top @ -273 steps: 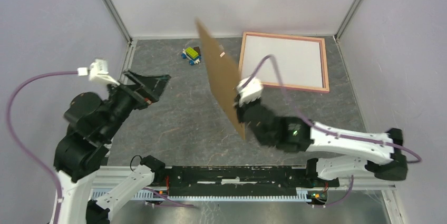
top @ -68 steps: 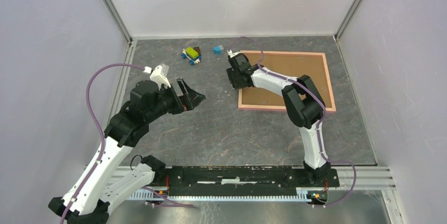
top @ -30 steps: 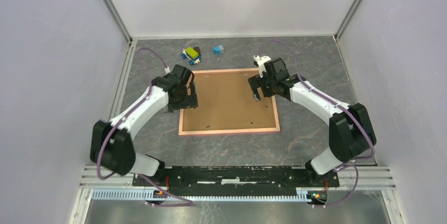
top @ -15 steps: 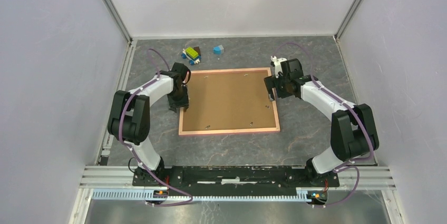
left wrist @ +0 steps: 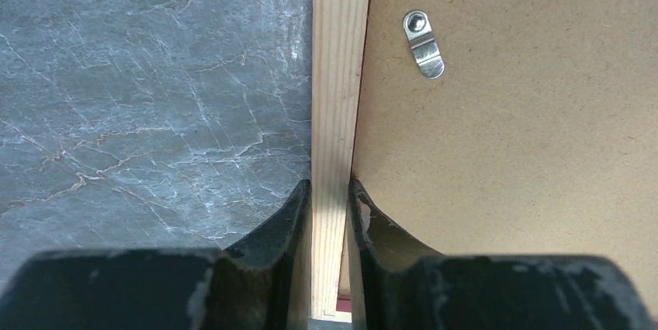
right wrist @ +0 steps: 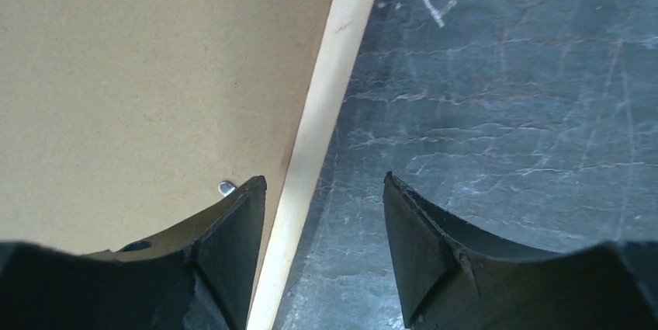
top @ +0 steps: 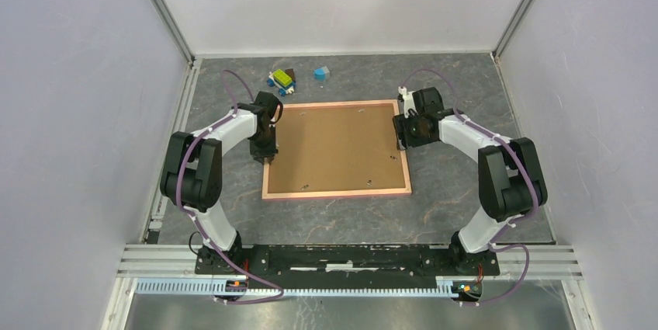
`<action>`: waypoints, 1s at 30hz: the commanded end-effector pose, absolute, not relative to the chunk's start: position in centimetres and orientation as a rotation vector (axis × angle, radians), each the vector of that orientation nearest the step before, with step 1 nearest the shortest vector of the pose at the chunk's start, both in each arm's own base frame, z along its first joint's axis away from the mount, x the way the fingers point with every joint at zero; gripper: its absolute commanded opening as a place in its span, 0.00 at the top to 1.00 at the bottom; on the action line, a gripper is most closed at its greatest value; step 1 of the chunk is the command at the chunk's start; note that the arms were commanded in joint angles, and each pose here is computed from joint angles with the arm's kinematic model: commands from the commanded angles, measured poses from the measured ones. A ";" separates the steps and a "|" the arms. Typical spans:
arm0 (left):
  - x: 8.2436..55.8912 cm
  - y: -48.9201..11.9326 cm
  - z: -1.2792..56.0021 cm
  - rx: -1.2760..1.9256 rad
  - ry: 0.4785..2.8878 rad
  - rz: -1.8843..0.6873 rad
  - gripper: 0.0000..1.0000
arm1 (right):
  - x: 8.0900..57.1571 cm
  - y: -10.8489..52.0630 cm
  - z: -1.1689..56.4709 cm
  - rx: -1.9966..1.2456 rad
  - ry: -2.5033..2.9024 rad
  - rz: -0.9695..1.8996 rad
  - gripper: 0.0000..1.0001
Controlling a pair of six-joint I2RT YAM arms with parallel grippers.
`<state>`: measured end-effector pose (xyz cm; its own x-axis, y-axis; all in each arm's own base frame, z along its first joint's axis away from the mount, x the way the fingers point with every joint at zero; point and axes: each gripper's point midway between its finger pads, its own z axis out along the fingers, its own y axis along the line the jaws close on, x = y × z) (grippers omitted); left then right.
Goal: Put the photo into the frame
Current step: Install the photo frame at the center of the board.
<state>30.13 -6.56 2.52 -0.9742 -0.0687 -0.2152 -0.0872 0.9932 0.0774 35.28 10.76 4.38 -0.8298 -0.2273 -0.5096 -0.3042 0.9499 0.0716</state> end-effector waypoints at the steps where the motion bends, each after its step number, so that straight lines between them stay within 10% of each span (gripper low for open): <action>1: 30.4 -6.0 2.1 -0.058 2.930 0.167 0.88 | 35.0 12.3 5.6 -0.447 2.533 0.299 0.35; 30: 30.1 -6.5 2.1 -0.074 2.938 0.142 0.98 | 32.8 13.5 1.5 -0.555 2.563 0.158 0.43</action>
<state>30.12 -6.62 2.50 -0.9748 -0.0668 -0.2129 -0.0850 0.9933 0.0778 32.40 13.24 2.40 -0.7975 -0.3355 -0.5015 -0.4107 0.9107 0.0438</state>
